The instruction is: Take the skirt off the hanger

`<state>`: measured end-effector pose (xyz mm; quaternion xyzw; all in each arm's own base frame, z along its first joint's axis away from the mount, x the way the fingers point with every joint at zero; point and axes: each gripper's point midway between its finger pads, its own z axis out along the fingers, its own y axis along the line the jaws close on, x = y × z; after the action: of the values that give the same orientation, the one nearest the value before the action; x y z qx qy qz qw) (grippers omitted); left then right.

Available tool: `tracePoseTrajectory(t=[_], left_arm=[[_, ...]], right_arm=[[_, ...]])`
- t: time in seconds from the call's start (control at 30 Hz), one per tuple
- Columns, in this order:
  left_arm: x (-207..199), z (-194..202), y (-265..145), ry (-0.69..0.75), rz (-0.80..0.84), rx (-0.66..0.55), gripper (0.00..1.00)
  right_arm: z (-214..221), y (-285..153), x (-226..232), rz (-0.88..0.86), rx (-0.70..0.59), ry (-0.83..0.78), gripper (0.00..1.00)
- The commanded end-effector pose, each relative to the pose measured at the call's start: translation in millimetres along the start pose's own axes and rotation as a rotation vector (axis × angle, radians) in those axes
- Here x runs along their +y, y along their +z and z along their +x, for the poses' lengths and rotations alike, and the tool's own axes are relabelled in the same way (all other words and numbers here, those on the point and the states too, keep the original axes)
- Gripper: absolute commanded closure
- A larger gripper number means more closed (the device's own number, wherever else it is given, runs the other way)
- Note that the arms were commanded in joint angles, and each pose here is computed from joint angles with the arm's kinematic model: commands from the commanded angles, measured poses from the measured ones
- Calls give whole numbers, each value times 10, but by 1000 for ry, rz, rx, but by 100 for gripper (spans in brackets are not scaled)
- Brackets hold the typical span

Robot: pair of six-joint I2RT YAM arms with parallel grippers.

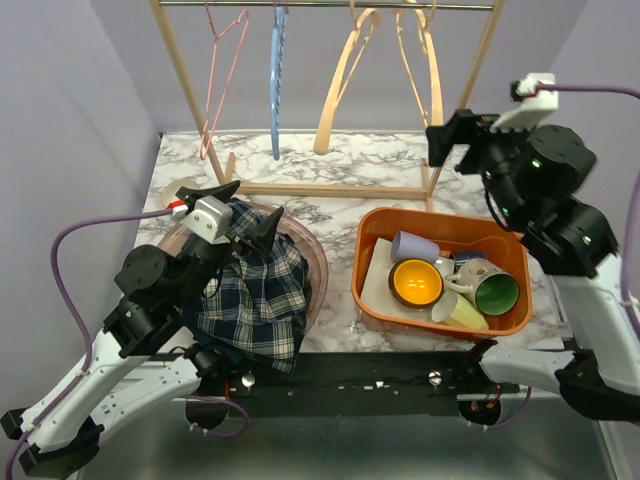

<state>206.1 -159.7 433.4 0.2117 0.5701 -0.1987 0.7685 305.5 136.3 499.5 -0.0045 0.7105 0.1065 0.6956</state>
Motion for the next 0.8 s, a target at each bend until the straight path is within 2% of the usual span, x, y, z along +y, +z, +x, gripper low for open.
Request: tracePoseTrajectory(t=[0.0, 0.13, 0.33, 0.5, 0.77], left_arm=[[75, -53, 80, -62, -62, -5, 1], [32, -57, 114, -85, -46, -6, 1], [64, 14, 88, -148, -83, 15, 1], [-76, 151, 6, -151, -6, 31, 1], [-87, 189, -3, -144, 0, 50, 1]], right_arm=[[385, -482, 146, -210, 143, 22, 0], [726, -738, 173, -288, 216, 75, 0], [831, -997, 150, -349, 194, 134, 0], [872, -1115, 108, -355, 186, 180, 0], [845, -1206, 132, -393, 157, 217, 0]])
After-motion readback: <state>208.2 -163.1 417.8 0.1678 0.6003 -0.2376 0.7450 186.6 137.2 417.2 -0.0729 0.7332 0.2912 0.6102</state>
